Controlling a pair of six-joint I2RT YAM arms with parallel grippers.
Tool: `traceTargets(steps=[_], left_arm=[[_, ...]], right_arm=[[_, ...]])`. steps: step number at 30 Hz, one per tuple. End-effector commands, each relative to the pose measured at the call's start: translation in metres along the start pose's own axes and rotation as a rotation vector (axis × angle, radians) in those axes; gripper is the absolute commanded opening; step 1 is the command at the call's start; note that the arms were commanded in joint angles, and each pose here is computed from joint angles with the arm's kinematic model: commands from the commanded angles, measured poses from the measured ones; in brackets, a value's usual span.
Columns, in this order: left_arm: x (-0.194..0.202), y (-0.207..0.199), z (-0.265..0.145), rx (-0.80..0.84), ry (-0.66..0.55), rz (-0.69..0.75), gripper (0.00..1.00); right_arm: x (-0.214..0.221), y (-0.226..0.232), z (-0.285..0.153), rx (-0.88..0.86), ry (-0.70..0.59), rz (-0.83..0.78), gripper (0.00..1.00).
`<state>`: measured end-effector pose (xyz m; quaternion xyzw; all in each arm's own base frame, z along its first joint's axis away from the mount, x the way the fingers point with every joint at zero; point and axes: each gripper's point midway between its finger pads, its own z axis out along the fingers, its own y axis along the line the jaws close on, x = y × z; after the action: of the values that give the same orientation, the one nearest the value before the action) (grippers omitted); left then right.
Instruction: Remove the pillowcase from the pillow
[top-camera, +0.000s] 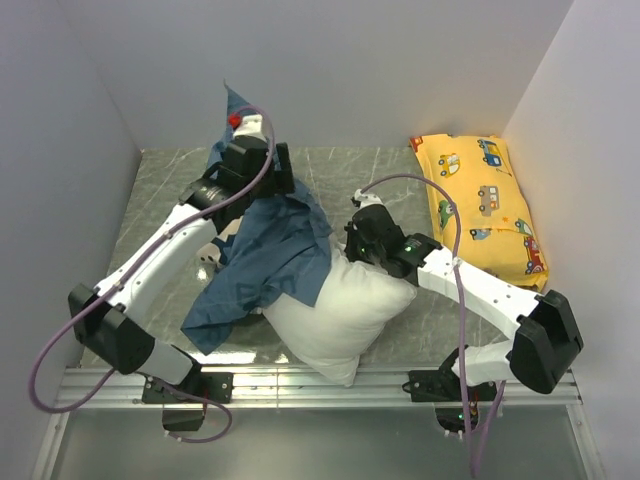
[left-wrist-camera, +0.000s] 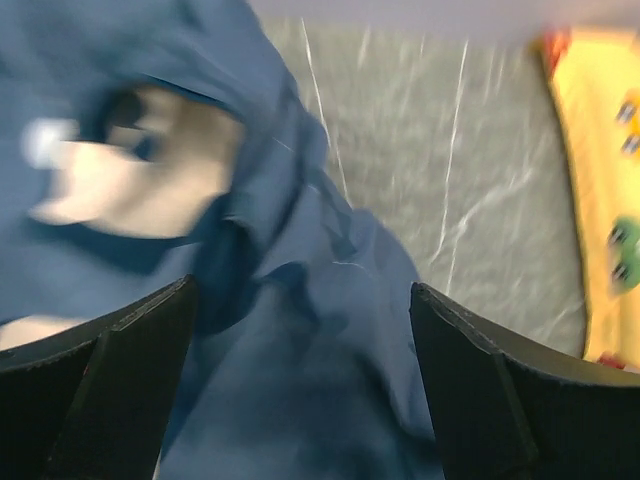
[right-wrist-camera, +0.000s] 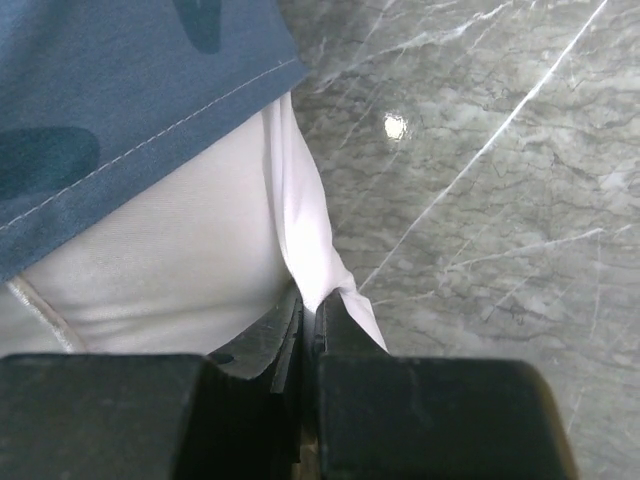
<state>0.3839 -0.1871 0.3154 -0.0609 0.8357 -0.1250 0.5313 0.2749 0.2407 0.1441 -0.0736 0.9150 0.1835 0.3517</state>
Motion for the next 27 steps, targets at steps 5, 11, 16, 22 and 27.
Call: traceTargets(steps=[5,11,16,22,27], left_arm=[[-0.006,-0.024,0.008,0.091,0.034,0.031,0.89],[-0.009,0.006,0.019,-0.043,0.029,0.033,0.11],[-0.055,0.085,0.022,-0.221,-0.059,-0.087,0.00],[-0.102,0.197,-0.004,-0.417,-0.231,-0.305,0.00],[-0.109,0.277,-0.028,-0.529,-0.327,-0.480,0.00]], right_arm=[[-0.038,0.014,-0.036,0.036,-0.133,-0.061,0.00],[-0.047,0.017,-0.056,0.061,-0.159,-0.070,0.00],[-0.055,0.006,-0.087,0.083,-0.216,-0.050,0.00],[-0.054,-0.026,-0.121,0.152,-0.256,-0.006,0.00],[-0.051,-0.060,-0.139,0.225,-0.273,0.046,0.00]])
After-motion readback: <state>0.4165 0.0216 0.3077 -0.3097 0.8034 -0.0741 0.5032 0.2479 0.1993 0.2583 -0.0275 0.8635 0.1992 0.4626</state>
